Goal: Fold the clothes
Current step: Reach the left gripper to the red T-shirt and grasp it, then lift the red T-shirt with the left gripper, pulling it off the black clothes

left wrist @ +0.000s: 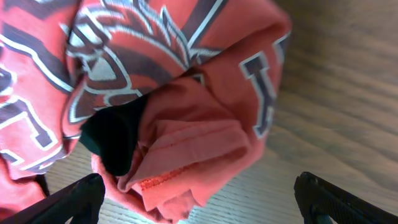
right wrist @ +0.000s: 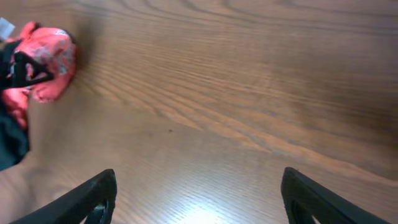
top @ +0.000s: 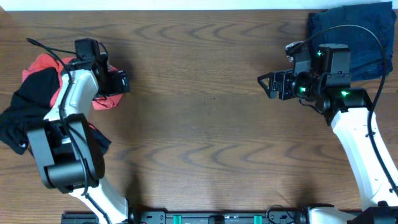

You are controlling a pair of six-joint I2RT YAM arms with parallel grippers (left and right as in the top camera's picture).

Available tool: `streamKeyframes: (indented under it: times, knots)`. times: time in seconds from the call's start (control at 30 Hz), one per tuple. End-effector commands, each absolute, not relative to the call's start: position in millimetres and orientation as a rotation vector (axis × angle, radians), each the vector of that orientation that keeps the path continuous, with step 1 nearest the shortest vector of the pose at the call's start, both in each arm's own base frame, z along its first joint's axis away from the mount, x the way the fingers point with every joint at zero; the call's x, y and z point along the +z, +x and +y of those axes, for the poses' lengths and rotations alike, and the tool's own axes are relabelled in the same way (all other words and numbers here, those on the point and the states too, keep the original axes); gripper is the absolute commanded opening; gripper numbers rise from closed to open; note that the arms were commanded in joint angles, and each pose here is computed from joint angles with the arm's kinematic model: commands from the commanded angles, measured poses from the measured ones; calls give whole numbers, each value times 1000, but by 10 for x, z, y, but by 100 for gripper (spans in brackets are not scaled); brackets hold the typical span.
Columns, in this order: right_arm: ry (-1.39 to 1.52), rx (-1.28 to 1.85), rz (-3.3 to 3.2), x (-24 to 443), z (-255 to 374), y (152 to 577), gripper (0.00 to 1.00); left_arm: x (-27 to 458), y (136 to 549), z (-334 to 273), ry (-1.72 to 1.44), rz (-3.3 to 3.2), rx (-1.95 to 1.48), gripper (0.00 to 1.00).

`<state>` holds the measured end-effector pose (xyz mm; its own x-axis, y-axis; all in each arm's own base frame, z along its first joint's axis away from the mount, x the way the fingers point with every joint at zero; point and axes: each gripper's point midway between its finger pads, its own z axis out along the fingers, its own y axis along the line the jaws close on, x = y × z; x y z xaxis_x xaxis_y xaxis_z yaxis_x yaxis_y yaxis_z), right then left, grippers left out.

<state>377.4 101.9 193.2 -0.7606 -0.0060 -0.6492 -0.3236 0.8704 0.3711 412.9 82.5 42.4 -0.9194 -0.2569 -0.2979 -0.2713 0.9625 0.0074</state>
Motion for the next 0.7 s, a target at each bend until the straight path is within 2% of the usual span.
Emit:
streamKeyframes:
  times: [0.0,0.13,0.2,0.43,0.67]
  knots:
    - [-231,530,2360,1977,948,3859,80,384,4123,917,-380,2832,137,99]
    - [-224,513,2363,1970,924,3867,79,387,4136,920,-379,2826,138,93]
    - [-224,514,2363,1971,926,3866,78,383,4136,920,-379,2825,138,86]
    - [-225,514,2362,1971,927,3866,76,386,4155,924,-378,2817,138,71]
    - [-225,514,2362,1971,927,3866,75,328,4130,918,-380,2826,137,66]
